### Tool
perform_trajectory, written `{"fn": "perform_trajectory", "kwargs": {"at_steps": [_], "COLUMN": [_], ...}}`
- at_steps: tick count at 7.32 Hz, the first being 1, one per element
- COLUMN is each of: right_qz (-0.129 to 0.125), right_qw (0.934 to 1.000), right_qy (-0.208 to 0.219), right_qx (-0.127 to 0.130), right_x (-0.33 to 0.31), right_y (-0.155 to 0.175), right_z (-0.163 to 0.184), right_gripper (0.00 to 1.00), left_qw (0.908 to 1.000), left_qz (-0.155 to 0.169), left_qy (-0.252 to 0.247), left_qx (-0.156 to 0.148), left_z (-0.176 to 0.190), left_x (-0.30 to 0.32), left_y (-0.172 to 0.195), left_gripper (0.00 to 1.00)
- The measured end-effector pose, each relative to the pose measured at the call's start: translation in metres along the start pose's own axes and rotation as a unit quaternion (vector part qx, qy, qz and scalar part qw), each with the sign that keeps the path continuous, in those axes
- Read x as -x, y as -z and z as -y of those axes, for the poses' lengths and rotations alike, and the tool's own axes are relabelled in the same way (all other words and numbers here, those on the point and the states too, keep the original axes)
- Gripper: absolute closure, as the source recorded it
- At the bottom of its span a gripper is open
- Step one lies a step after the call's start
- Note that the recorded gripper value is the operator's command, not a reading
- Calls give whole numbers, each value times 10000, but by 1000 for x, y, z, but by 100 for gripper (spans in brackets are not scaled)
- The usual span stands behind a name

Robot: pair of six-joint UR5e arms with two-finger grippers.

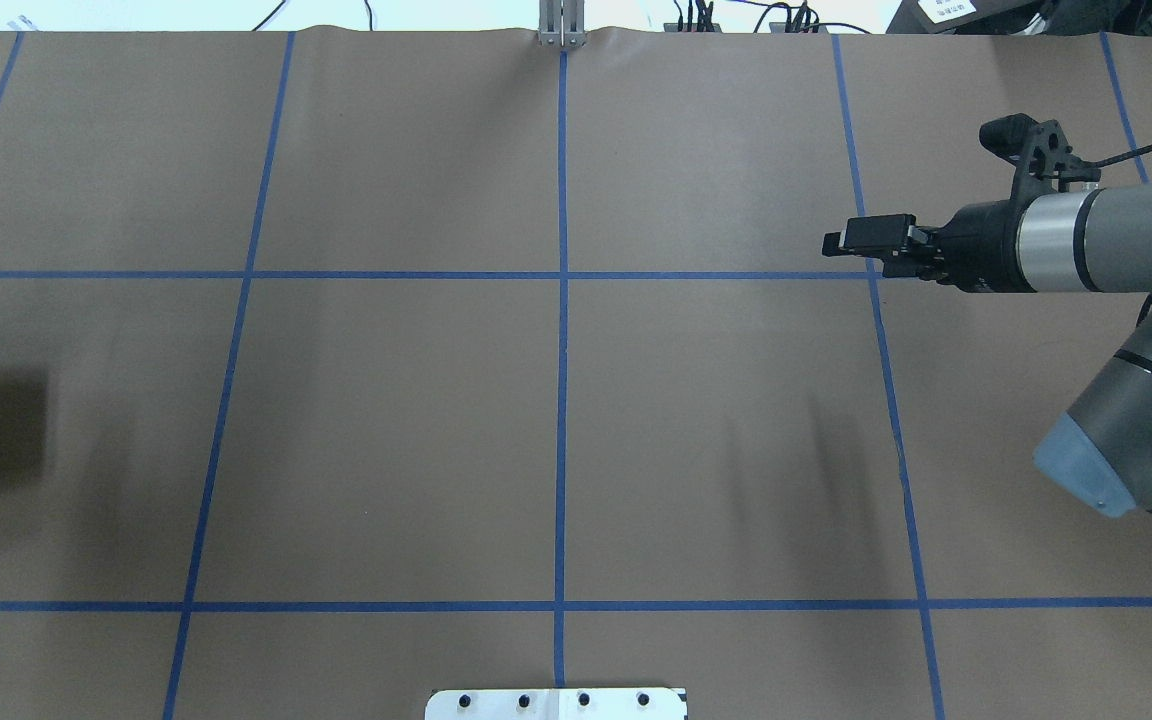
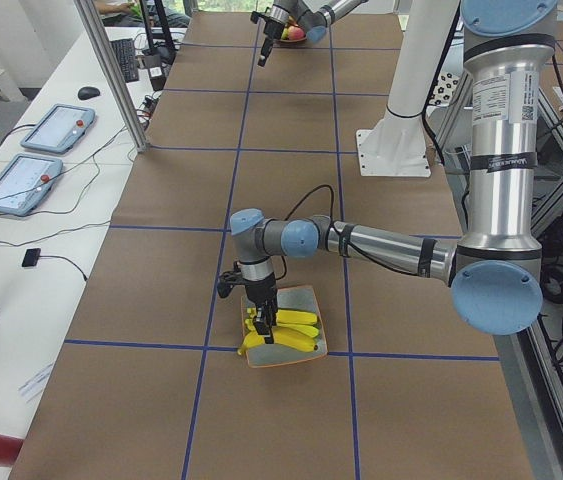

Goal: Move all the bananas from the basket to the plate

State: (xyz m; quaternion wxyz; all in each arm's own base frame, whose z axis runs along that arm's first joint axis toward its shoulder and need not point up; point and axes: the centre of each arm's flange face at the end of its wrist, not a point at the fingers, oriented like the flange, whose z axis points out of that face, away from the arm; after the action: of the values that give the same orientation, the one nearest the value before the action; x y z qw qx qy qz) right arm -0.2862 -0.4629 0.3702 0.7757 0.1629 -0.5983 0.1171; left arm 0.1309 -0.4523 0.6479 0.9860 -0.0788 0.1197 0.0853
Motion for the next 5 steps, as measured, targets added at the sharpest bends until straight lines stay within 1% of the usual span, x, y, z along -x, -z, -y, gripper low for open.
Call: {"fn": "perform_trajectory", "kwargs": {"at_steps": [1, 2, 3, 4, 5], "right_qz": [0, 1, 4, 5, 7], "right_qw": [10000, 10000, 10000, 10000, 10000], "right_qy": [-1, -3, 0, 2, 1], "right_qx": [0, 0, -1, -1, -3], "right_x": [0, 0, 0, 1, 1], "right_y": [0, 0, 0, 0, 0], "right_z": [0, 0, 0, 0, 0], "right_gripper": [0, 0, 0, 0, 0], "left_qw": [10000, 10000, 10000, 10000, 10000], "left_qz": [-4, -5, 0, 7, 12], "left_qy": [73, 87, 49, 2, -29], "left_qx": [-17, -27, -21, -9, -3], "left_z": [-4, -7, -8, -9, -9], "left_x": [1, 0, -5, -9, -12], "left_y": [-5, -8, -11, -13, -13], "left_gripper": [91, 59, 36, 10, 1]}}
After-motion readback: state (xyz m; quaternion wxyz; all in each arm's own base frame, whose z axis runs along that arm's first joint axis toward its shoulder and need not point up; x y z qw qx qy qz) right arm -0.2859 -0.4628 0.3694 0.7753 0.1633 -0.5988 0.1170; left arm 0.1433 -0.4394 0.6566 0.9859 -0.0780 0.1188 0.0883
